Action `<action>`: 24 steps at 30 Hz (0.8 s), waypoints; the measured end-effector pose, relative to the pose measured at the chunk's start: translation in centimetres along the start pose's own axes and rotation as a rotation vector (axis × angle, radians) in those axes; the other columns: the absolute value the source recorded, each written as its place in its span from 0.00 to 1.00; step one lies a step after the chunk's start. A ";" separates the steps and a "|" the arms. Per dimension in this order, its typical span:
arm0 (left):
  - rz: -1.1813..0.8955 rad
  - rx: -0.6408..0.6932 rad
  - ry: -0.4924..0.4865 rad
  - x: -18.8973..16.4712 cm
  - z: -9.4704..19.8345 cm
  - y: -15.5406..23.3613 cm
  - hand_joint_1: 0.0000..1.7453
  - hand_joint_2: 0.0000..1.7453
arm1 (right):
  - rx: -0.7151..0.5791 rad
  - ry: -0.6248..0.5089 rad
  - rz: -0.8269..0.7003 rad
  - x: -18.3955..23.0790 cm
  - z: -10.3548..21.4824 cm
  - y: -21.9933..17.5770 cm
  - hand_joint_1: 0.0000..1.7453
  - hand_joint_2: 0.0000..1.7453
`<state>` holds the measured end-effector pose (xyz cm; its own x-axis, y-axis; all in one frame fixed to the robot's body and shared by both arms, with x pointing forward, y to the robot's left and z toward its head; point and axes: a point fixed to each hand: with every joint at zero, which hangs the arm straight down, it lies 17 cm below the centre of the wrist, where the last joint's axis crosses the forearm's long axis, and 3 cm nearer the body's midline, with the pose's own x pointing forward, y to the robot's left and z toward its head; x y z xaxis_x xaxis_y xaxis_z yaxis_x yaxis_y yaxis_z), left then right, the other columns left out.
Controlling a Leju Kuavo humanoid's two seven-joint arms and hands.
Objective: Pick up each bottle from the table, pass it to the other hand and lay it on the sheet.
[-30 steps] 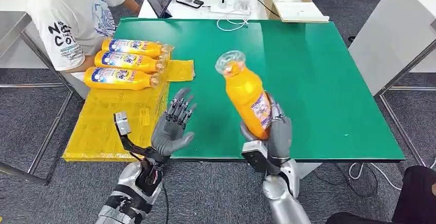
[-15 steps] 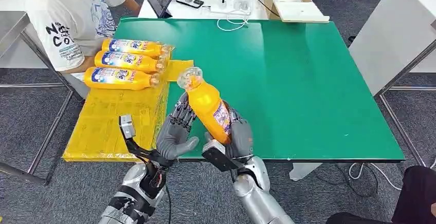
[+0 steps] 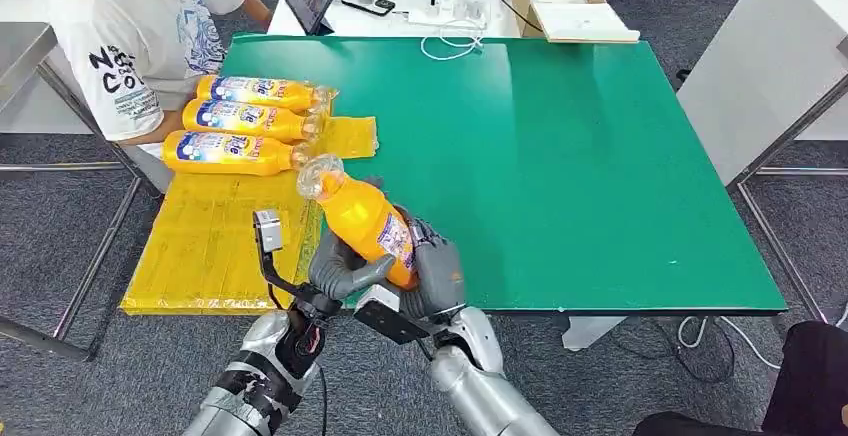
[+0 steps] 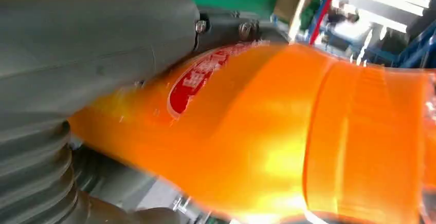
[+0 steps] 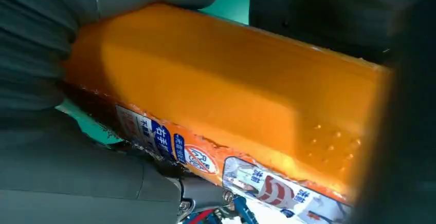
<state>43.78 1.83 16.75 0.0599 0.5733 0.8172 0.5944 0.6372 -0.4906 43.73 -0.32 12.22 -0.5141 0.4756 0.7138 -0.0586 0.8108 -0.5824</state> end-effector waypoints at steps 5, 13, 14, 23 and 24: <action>-0.013 0.067 0.045 -1.5 0.0 1.6 0.00 1.00 | 0.043 -0.019 0.013 0.7 0.2 1.5 1.00 1.00; 0.034 0.116 0.036 -1.5 0.1 2.7 0.00 1.00 | 0.073 -0.017 0.011 0.7 0.3 2.2 1.00 1.00; 0.052 0.121 0.027 -1.3 0.0 2.8 0.00 1.00 | 0.076 -0.018 0.009 0.7 0.3 2.3 1.00 1.00; 0.171 0.200 -0.081 1.1 0.0 3.5 1.00 1.00 | 0.099 -0.013 0.001 0.8 -0.1 2.8 1.00 1.00; 0.173 0.203 -0.089 1.3 0.0 3.5 1.00 1.00 | 0.099 -0.015 0.001 0.9 -0.2 2.8 1.00 1.00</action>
<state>45.89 4.81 16.11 0.0705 0.7200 0.6904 0.4083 0.6107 -0.6785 43.29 2.44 11.29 -0.5268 0.4710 0.7075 -0.1421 0.7718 -0.6197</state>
